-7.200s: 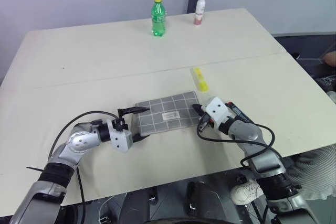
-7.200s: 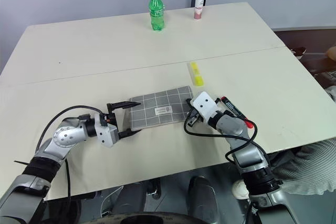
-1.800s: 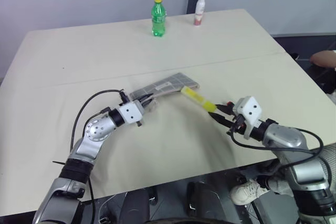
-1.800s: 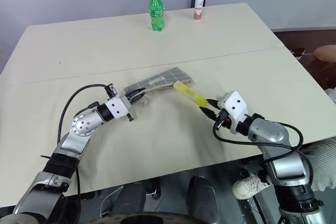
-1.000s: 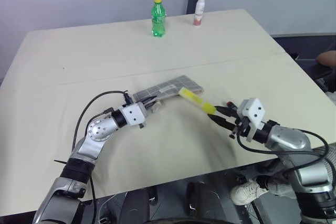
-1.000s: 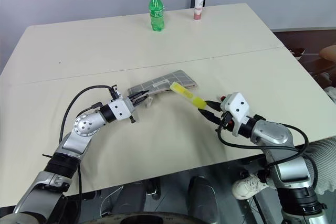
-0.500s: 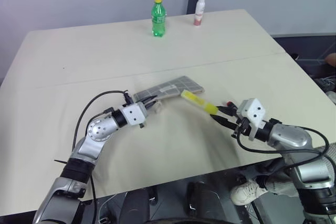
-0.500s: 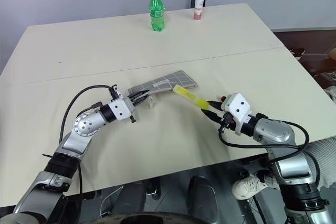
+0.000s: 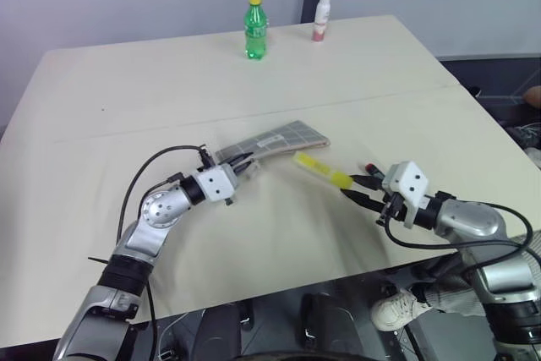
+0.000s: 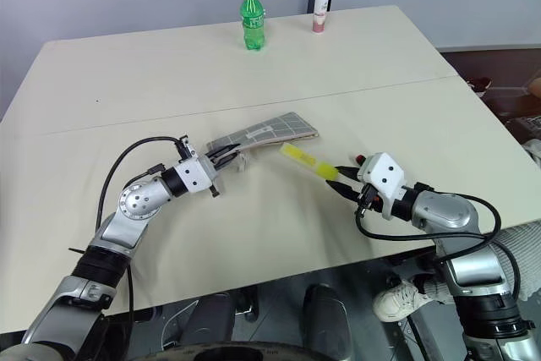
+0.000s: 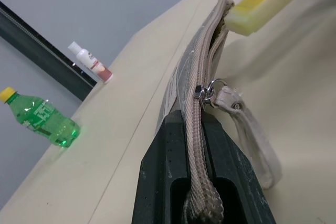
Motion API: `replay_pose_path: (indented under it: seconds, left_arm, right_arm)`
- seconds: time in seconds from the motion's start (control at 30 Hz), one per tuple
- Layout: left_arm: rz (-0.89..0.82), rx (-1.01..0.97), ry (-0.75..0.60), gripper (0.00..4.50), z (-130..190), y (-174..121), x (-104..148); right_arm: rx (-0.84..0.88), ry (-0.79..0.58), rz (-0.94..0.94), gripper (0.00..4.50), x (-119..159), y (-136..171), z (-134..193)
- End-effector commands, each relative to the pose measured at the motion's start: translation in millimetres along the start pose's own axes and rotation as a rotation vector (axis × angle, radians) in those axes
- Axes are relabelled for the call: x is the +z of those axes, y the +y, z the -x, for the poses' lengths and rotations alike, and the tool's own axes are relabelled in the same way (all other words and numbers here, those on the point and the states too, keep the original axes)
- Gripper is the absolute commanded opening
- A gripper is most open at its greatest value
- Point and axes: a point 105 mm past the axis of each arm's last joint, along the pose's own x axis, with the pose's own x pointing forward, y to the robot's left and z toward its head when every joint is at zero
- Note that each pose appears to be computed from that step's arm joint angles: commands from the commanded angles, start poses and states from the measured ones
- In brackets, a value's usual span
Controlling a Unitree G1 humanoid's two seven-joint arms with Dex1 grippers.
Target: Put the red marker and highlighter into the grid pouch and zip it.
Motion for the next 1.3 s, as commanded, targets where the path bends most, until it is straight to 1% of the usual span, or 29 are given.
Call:
replay_pose_path:
  seconds: [0.03,0.2,0.37,0.47,0.67,0.8,0.9,1.03,1.07,1.17,1.3]
  left_arm:
    - [-0.053,0.005,-0.063,0.00,-3,6,16]
    - [-0.055,-0.004,-0.052,0.00,-3,3,14]
    - [-0.062,-0.007,-0.039,0.00,-4,3,11]
    - [-0.069,-0.020,-0.049,0.00,-5,1,13]
    - [-0.056,-0.009,-0.058,0.00,-5,2,15]
    - [-0.107,-0.053,-0.071,0.00,-3,-2,18]
    - [-0.184,-0.128,-0.094,0.00,-2,-10,21]
    - [-0.170,-0.173,-0.137,0.00,-7,-16,26]
    - [-0.166,-0.181,-0.147,0.00,-8,-17,27]
    - [-0.142,-0.182,-0.176,0.00,-12,-15,31]
    - [-0.114,-0.190,-0.221,0.00,-12,-13,38]
  right_arm:
    - [-0.012,-0.049,0.020,0.81,13,-5,0]
    - [-0.013,-0.071,0.021,0.81,19,-7,2]
    - [-0.008,-0.063,0.017,0.81,19,-10,8]
    - [-0.007,-0.050,0.017,0.81,16,-12,8]
    - [0.015,0.024,0.039,0.81,3,-9,3]
    - [0.018,0.013,0.026,0.81,7,-10,-1]
    - [0.044,0.007,-0.022,0.81,13,-8,-6]
    - [0.093,0.002,-0.066,0.81,22,-1,-21]
    - [0.110,-0.009,-0.051,0.81,26,2,-26]
    - [0.163,-0.027,0.091,0.81,38,12,-40]
    - [0.220,-0.002,0.296,0.81,41,19,-50]
